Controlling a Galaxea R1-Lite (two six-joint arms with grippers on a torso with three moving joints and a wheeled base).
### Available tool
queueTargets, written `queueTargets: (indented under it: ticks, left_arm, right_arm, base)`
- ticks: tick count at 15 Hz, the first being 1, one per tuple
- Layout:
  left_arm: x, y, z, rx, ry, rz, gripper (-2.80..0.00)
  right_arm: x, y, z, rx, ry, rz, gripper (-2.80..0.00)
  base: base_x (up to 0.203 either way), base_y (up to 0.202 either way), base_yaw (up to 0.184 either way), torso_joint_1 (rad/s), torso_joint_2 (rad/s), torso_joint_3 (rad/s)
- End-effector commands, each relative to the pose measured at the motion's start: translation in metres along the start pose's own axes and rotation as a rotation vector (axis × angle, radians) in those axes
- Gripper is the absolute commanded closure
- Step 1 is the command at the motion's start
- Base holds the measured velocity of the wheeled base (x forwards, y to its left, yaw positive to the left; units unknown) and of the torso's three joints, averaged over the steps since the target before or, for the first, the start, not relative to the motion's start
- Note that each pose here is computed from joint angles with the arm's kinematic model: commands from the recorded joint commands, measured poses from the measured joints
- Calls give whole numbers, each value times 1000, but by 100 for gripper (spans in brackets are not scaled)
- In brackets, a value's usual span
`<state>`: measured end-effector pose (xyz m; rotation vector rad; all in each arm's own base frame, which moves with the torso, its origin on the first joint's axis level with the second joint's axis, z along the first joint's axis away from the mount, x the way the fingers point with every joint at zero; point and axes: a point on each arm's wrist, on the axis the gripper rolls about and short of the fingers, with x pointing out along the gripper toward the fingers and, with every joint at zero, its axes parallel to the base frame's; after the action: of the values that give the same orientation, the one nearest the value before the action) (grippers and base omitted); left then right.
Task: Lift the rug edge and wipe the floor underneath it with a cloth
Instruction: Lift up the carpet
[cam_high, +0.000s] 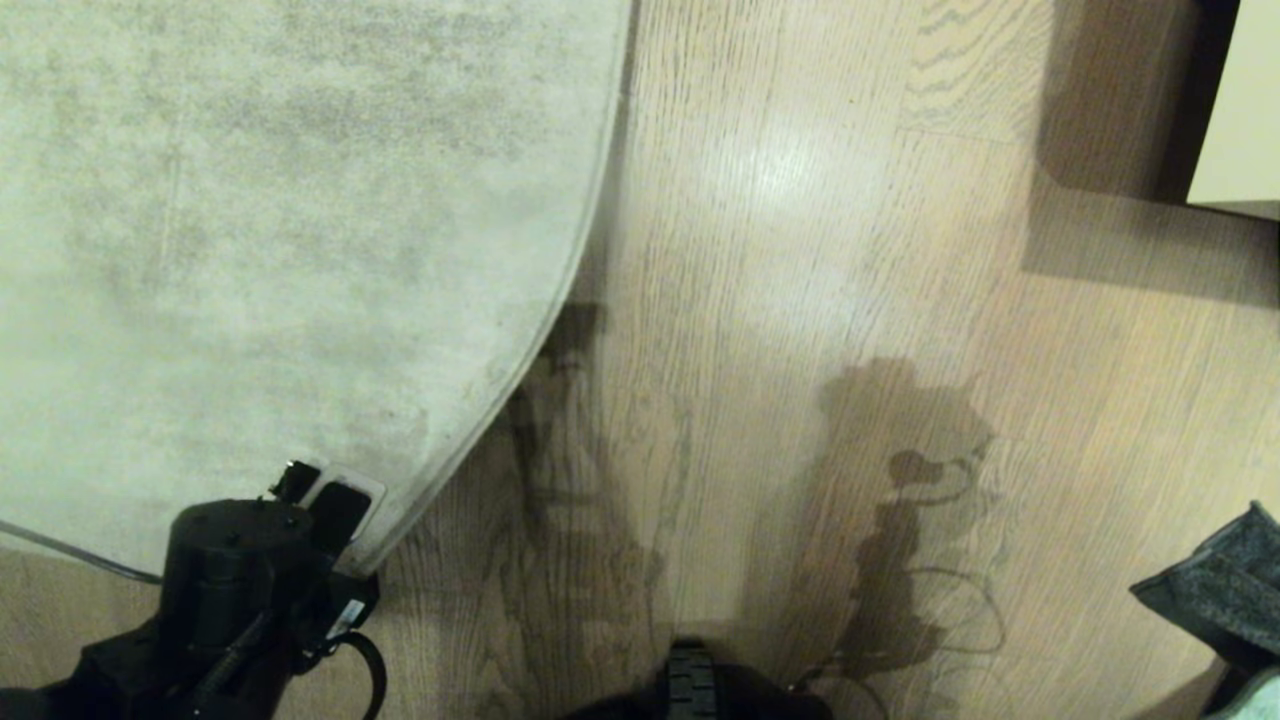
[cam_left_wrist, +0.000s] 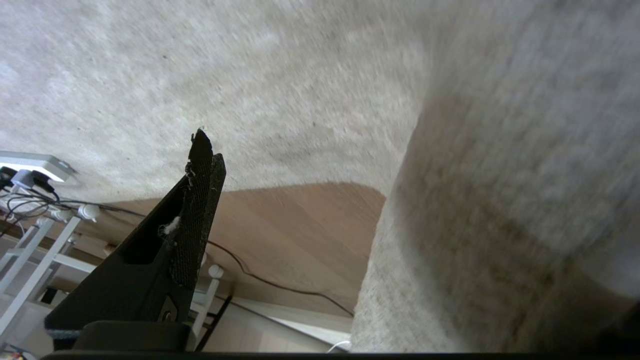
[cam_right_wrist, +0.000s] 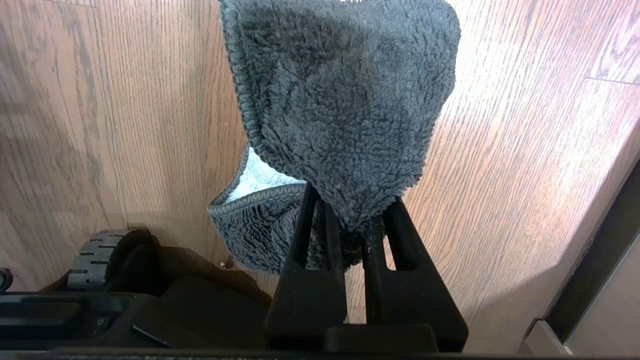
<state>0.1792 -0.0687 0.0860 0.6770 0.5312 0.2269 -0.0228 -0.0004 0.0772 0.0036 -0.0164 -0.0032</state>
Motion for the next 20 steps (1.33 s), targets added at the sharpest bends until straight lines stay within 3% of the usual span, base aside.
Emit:
queueTargets:
  ticks: [1,4,11,14,20]
  left_arm:
    - [-2,-2,-6,-7,7,-20,-280]
    - [-6,-7,-9,5,-4,-61,-280]
    - [-7,-10,-12,24,1,-75,-280]
    - [-9,-11,-19,-40,24,-80,-280]
    - [-9,-16,-35,-76,89,-91,-280]
  right_arm:
    - [0,0,0,0,0,0,0]
    - [0,0,0,0,0,0,0]
    - [0,0,0,0,1,0,0]
    - [0,0,0,0,0,0,0]
    - [0,0,0,1,0,1,0]
  base:
    - [0,0,0,0,0,0]
    - [0,0,0,0,0,0]
    - [0,0,0,0,0,0]
    - [0,0,0,0,0,0]
    - [0,0,0,0,0,0]
